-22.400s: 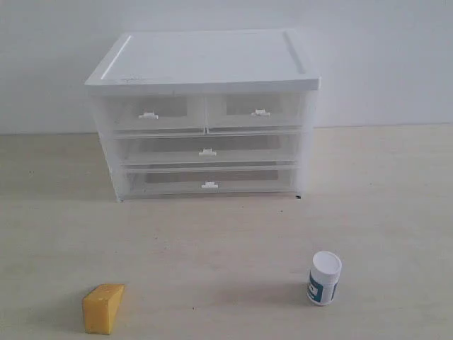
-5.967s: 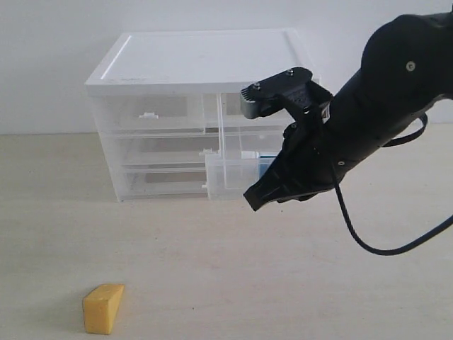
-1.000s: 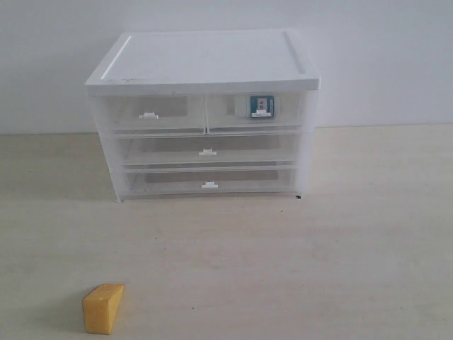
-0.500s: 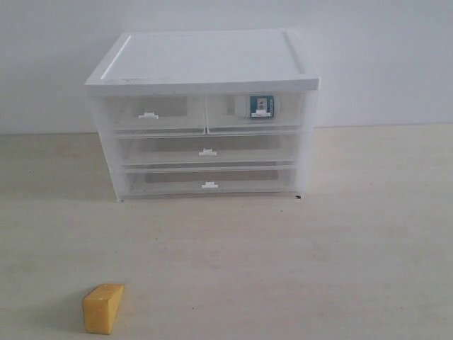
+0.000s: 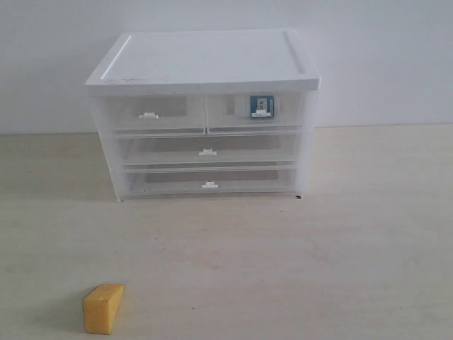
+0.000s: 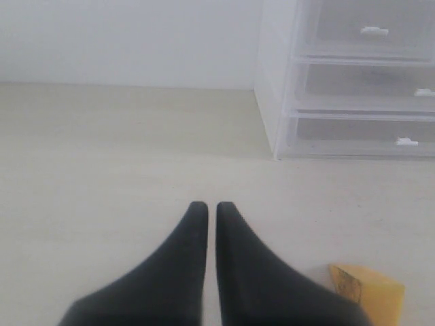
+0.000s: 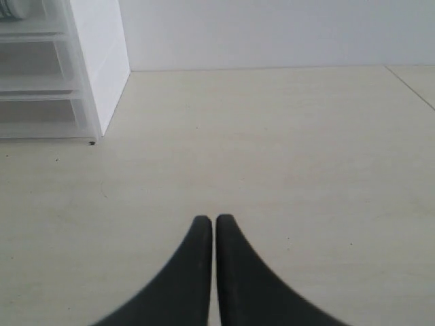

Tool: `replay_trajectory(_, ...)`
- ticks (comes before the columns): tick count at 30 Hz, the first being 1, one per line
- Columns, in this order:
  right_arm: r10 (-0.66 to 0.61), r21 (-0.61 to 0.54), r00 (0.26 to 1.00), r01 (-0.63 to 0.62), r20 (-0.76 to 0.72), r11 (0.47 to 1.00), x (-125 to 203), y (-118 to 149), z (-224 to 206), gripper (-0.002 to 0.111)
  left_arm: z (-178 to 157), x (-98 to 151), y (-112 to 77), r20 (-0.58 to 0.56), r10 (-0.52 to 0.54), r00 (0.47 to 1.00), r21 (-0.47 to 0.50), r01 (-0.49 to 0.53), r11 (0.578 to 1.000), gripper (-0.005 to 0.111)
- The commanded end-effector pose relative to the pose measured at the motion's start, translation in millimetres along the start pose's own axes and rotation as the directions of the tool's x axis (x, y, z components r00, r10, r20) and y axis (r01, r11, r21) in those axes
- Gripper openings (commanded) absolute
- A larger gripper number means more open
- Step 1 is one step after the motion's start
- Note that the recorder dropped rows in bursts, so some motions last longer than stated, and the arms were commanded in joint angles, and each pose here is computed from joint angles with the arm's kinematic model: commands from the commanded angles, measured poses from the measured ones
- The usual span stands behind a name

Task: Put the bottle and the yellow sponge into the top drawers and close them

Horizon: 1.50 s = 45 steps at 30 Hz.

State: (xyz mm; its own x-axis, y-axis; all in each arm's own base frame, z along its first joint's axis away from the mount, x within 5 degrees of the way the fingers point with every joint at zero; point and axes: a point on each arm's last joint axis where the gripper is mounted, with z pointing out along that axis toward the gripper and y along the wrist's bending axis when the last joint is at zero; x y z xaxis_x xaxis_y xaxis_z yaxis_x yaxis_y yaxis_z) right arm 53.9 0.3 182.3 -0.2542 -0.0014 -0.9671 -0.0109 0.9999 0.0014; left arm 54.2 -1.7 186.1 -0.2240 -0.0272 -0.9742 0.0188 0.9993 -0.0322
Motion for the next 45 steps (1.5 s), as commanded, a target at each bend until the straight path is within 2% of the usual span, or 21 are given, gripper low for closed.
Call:
replay_trajectory(1, -0.014, 0.0, 1.0, 0.014, 0.007, 1.0, -0.3, -0.1, -0.4, 0.0, 0.2, 1.0, 0.0, 0.001, -0.003, 1.0, 0.0, 0.003, 1.0, 0.005)
replay_trajectory(13, -0.014, 0.0, 1.0, 0.014, 0.007, 1.0, -0.3, -0.1, -0.4, 0.0, 0.2, 0.5, 0.1, 0.007, -0.001, 1.0, -0.001, 0.001, 1.0, 0.005)
replay_trajectory(15, -0.014, 0.0, 1.0, 0.014, 0.007, 1.0, -0.3, -0.1, -0.4, 0.0, 0.1, -3.0, 0.4, 0.045, 0.015, 0.999, -0.006, -0.015, 1.0, 0.005)
replay_trajectory(18, -0.014, 0.0, 1.0, 0.014, 0.007, 1.0, -0.3, -0.1, -0.4, 0.0, -0.4, -9.4, -1.1, 0.115, -0.06, 0.992, 0.018, 0.058, 0.998, 0.005)
replay_trajectory(23, -0.014, 0.0, 1.0, 0.014, 0.007, 1.0, -0.3, -0.1, -0.4, 0.0, -2.9, -22.3, -0.4, 0.256, -0.063, 0.965, 0.02, 0.06, 0.998, 0.005)
replay_trajectory(25, -0.014, 0.0, 1.0, 0.014, 0.007, 1.0, -0.3, -0.1, -0.4, 0.0, -4.8, -28.6, 0.0, 0.325, -0.102, 0.94, 0.032, 0.096, 0.995, 0.005)
replay_trajectory(27, -0.014, 0.0, 1.0, 0.014, 0.007, 1.0, -0.3, -0.1, -0.4, 0.0, -7.7, -36.0, 0.7, 0.401, -0.202, 0.893, 0.075, 0.188, 0.979, 0.005)
replay_trajectory(29, -0.014, 0.0, 1.0, 0.014, 0.007, 1.0, -0.3, -0.1, -0.4, 0.0, -13.8, -47.3, 1.8, 0.519, -0.259, 0.815, 0.121, 0.229, 0.966, 0.005)
replay_trajectory(32, -0.014, 0.0, 1.0, 0.014, 0.007, 1.0, -0.3, -0.1, -0.4, 0.0, -21.2, -57.5, 2.8, 0.621, -0.307, 0.721, 0.175, 0.254, 0.951, 0.005)
replay_trajectory(35, -0.014, 0.0, 1.0, 0.014, 0.007, 1.0, -0.3, -0.1, -0.4, 0.0, -22.1, -58.6, 2.9, 0.625, -0.342, 0.702, 0.201, 0.279, 0.939, 0.005)
replay_trajectory(41, -0.014, 0.0, 1.0, 0.014, 0.007, 1.0, -0.3, -0.1, -0.4, 0.0, -17.5, -72.0, 4.3, 0.676, -0.335, 0.656, 0.204, 0.271, 0.941, 0.005)
replay_trajectory(45, -0.014, 0.0, 1.0, 0.014, 0.007, 1.0, -0.3, -0.1, -0.4, 0.0, -0.7, -88.5, 2.0, 0.62, -0.302, 0.724, 0.172, 0.251, 0.953, 0.005)
